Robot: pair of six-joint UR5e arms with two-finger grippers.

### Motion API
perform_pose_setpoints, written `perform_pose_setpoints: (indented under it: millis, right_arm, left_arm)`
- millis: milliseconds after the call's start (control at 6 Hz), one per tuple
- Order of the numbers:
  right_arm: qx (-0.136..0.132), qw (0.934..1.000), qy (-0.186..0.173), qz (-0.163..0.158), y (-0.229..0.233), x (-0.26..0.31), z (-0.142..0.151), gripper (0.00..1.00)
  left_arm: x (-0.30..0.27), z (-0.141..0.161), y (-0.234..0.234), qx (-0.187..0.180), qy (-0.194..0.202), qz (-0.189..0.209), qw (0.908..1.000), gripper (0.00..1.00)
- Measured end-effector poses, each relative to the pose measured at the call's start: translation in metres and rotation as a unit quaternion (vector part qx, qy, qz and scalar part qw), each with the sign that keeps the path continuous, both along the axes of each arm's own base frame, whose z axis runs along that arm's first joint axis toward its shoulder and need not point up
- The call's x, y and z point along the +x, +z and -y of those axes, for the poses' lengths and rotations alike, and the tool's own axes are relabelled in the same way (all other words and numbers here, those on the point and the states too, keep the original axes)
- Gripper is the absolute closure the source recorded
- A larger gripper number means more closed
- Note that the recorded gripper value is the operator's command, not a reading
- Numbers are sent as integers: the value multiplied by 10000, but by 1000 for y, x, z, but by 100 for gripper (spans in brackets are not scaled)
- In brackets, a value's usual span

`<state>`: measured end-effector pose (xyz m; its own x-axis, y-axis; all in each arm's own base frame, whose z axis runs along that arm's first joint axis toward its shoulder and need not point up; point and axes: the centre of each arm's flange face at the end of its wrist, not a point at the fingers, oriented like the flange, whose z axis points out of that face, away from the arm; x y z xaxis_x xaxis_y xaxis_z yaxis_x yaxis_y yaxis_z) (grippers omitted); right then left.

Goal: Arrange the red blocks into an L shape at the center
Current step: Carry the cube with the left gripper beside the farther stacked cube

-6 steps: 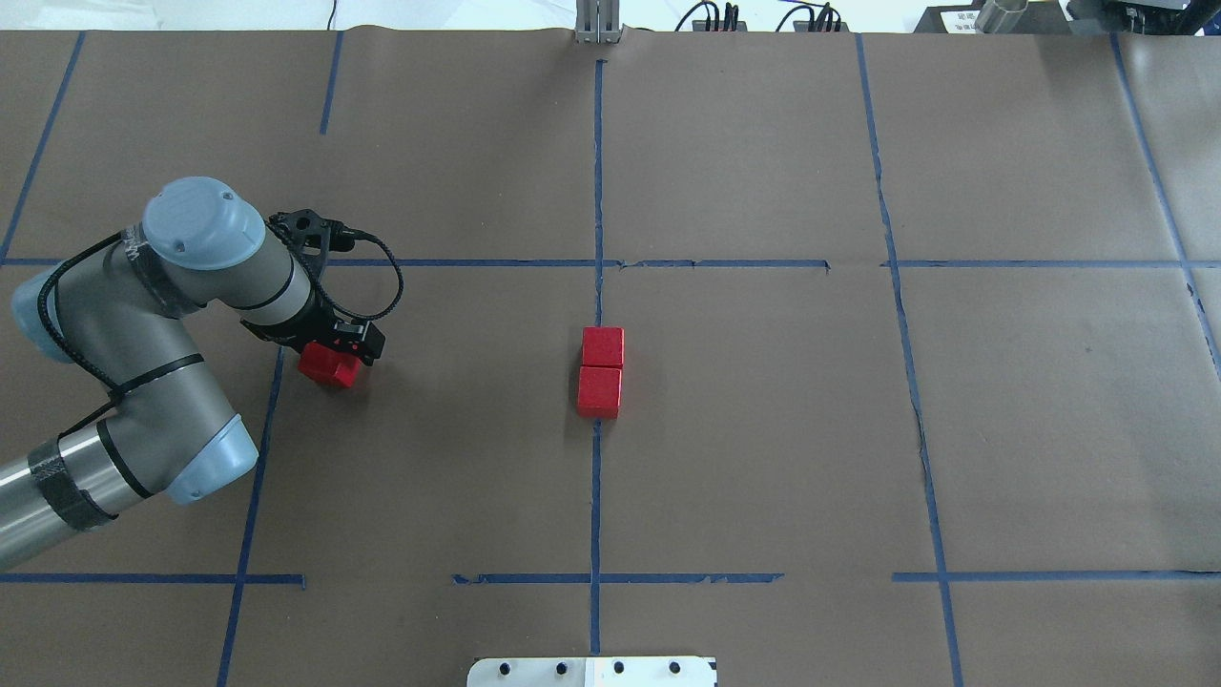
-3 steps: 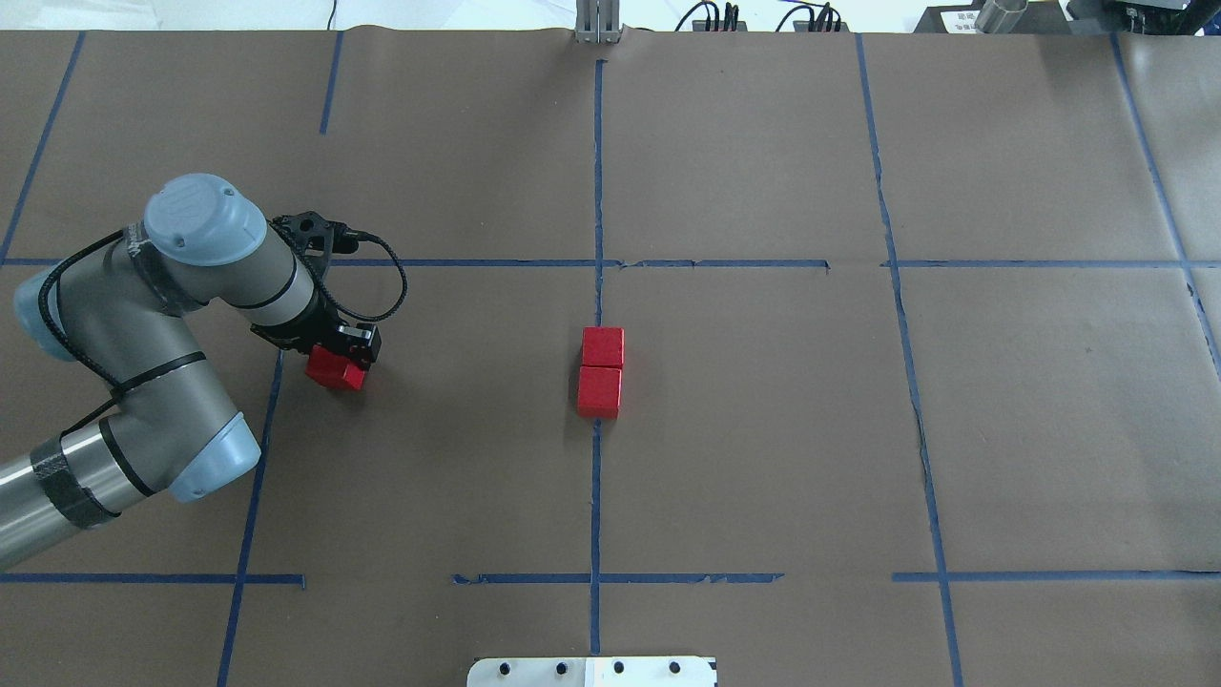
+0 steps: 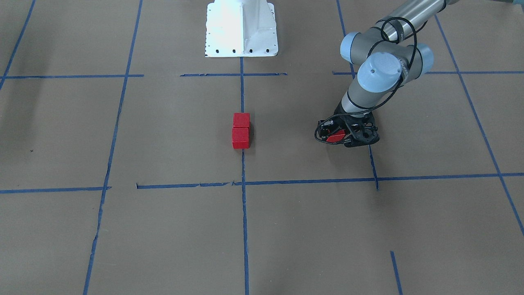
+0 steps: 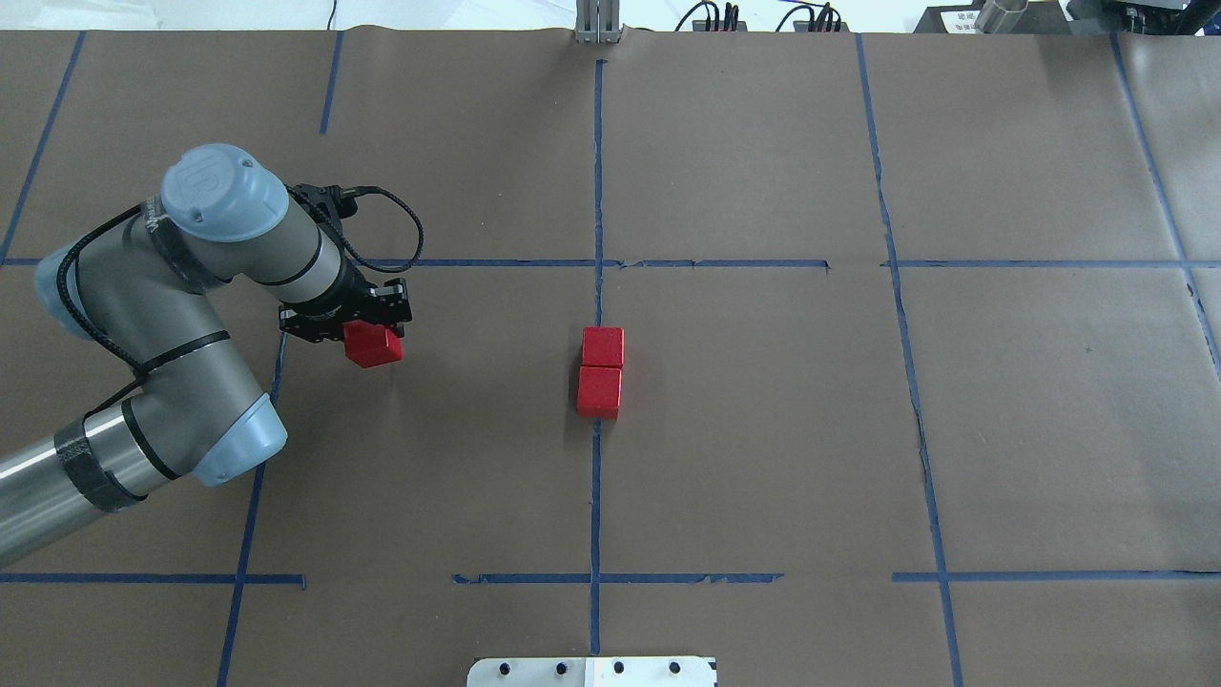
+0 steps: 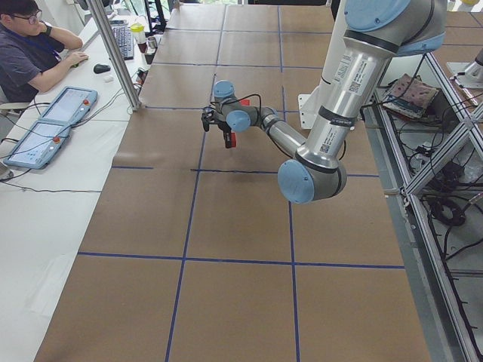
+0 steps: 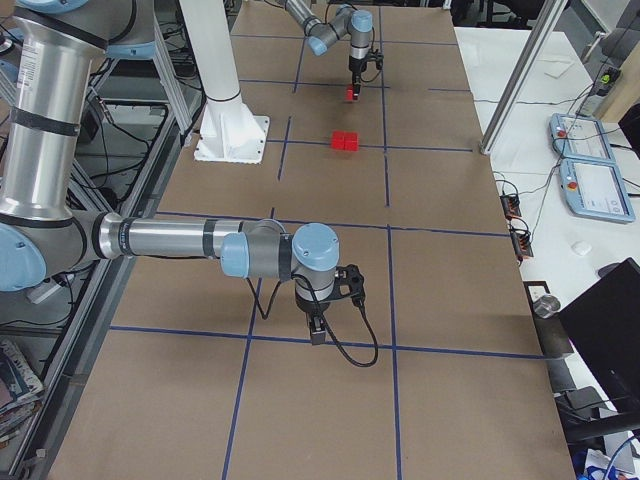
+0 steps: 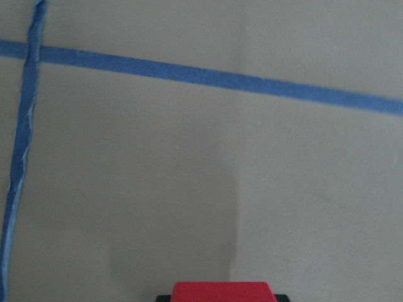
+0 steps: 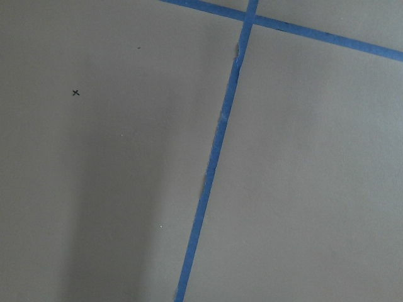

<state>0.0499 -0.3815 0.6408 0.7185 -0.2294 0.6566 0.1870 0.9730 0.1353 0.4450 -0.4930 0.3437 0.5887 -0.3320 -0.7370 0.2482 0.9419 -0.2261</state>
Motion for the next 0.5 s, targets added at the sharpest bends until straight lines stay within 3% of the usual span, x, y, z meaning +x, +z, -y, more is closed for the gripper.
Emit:
perform_pose_setpoints:
  millis: [167,333,500]
  right_arm:
    - [2,10000,-1,0,0,0,0,0]
    - [3,10000,-1,0,0,0,0,0]
    - [3,10000,1,0,0,0,0,0]
  left_arm:
    - [3,4,-22,-800,-929,-131,9924,79]
    - [9,3,-39,-1560,-1656,-244,9735,77]
    - [26,-7,-56,-2312,-2181,-277,9478,75]
